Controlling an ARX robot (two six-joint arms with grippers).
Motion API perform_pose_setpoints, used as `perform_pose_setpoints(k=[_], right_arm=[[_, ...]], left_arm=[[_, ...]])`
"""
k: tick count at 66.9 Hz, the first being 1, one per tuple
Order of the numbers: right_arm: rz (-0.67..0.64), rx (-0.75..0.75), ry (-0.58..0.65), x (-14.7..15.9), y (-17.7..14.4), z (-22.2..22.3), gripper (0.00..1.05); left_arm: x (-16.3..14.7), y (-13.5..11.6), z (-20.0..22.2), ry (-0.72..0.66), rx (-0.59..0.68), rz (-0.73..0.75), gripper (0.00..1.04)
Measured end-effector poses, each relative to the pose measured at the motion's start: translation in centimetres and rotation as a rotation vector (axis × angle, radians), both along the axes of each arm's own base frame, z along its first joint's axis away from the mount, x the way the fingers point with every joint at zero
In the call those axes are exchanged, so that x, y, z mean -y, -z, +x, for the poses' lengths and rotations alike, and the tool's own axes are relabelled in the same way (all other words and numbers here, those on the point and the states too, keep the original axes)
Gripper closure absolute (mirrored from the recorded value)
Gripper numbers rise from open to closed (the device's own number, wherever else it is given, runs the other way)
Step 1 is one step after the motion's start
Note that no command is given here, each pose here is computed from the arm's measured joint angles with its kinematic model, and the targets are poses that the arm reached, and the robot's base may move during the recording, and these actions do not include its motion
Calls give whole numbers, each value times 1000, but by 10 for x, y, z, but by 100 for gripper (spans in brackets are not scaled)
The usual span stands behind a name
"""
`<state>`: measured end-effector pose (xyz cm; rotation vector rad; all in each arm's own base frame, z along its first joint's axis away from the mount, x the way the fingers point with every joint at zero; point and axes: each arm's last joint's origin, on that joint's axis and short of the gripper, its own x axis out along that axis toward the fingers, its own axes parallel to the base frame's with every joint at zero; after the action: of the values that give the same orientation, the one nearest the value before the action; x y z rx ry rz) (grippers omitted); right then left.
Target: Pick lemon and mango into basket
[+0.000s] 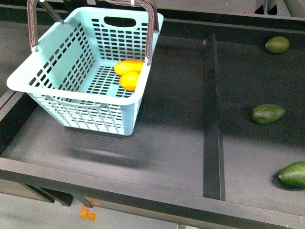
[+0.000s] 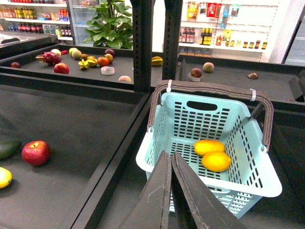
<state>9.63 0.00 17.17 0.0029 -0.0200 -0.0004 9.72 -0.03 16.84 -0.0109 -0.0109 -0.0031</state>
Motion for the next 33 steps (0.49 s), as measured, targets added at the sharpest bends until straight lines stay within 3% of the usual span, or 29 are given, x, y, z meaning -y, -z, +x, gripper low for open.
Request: perform_pose_setpoints(k=[11,33], right_arm=[[0,0,0,0,0,0,9],[0,0,0,0,0,0,9]], left_arm=[[0,0,0,0,0,0,101],[0,0,0,0,0,0,28]])
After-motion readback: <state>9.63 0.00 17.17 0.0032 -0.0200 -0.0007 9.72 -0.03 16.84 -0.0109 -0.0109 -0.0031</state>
